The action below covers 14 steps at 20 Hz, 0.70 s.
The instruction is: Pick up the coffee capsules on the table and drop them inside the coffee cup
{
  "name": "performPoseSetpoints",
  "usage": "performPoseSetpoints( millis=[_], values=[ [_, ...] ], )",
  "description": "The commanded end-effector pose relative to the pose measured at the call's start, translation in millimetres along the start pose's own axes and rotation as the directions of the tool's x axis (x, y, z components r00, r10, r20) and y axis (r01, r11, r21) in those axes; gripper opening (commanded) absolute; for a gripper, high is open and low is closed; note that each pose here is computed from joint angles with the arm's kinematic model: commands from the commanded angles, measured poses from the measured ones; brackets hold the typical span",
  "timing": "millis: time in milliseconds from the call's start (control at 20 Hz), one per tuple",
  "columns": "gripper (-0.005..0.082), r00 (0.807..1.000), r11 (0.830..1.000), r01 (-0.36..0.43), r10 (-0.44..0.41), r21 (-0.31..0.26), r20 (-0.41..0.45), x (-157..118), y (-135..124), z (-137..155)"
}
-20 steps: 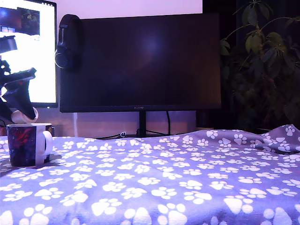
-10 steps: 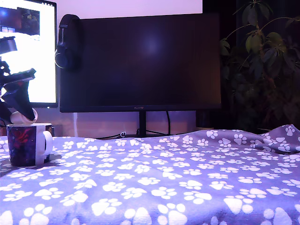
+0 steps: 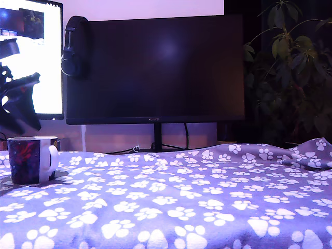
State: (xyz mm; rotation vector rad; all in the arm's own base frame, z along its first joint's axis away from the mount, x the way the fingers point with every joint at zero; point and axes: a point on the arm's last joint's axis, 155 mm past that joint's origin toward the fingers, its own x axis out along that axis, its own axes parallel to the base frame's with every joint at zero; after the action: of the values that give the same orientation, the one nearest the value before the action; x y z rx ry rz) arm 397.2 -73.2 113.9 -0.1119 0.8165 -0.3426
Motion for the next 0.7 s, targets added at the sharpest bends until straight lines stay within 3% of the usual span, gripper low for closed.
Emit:
performPoseSetpoints(
  millis=[0,400,650],
  values=[
    [-0.0019,0.999,1.0,0.015,-0.016,0.01,0.047,-12,-6,14],
    [-0.0019,0.999,0.999,0.036,-0.036,0.001,0.015,-37,-19,4],
    [-0.0019,0.998,0.998,0.06,-0.06,0.027,0.004,-39,-34,1]
  ],
)
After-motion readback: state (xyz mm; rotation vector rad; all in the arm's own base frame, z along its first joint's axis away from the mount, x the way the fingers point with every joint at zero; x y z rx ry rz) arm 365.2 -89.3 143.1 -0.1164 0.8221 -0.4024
